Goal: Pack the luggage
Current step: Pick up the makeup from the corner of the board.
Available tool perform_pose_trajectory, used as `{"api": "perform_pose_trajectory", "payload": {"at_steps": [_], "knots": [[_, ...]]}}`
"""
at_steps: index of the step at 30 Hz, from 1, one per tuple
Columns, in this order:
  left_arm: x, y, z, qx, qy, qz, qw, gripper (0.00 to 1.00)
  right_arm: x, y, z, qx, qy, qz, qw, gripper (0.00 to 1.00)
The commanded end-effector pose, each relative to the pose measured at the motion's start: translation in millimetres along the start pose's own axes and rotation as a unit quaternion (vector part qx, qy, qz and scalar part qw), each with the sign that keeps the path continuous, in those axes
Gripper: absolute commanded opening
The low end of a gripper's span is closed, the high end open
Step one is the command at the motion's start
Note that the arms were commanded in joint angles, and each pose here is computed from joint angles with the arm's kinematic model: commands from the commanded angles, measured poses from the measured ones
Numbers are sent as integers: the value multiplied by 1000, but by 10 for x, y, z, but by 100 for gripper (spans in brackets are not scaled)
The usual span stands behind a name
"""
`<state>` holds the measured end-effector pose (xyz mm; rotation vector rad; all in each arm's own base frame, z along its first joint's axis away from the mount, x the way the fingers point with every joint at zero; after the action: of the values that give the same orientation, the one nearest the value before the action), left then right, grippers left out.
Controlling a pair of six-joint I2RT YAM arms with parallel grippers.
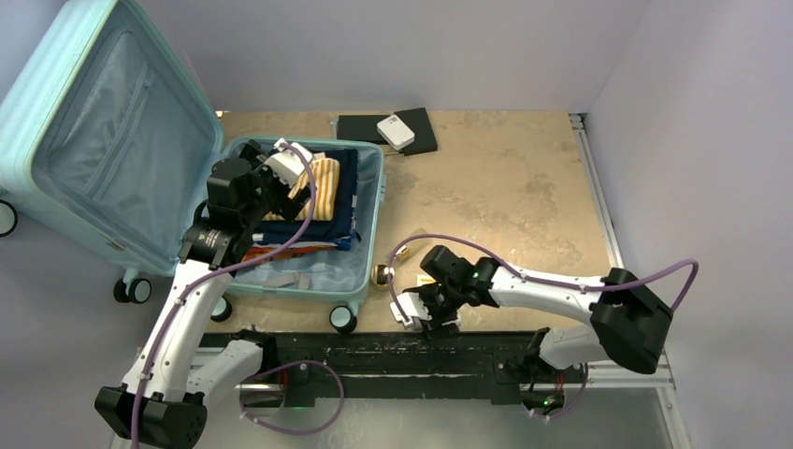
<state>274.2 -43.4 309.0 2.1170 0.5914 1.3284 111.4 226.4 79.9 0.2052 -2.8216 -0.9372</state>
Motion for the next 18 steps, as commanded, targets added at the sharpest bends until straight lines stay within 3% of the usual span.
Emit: {"api": "perform_pose_trajectory", "payload": {"at_steps": [1, 7, 13, 18], "knots": [[114, 93, -101, -15, 23, -12, 1000, 99, -54, -42, 63, 7, -16, 8, 1000, 69], [126, 121, -104, -19, 22, -15, 999, 99, -62, -131, 144, 25, -9, 16, 1000, 54], [120, 159, -111, -29, 17, -21, 999, 99, -138, -138, 183, 42, -19, 28, 999, 25], [108, 190, -160, -41, 14, -23, 999, 99, -85, 116, 63, 11, 15, 18, 1000, 0]]}}
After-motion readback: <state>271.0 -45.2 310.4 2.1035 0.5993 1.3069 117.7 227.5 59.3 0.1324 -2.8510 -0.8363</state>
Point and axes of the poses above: each gripper's point midway between its finger pads, its own z axis out along the fingers, its own x axis along the line the jaws close on, y = z × x, the point moved 5 cm from there along -z, back along the fingers, and after that the axes turned 15 degrees about z, right-handed, at the moved point
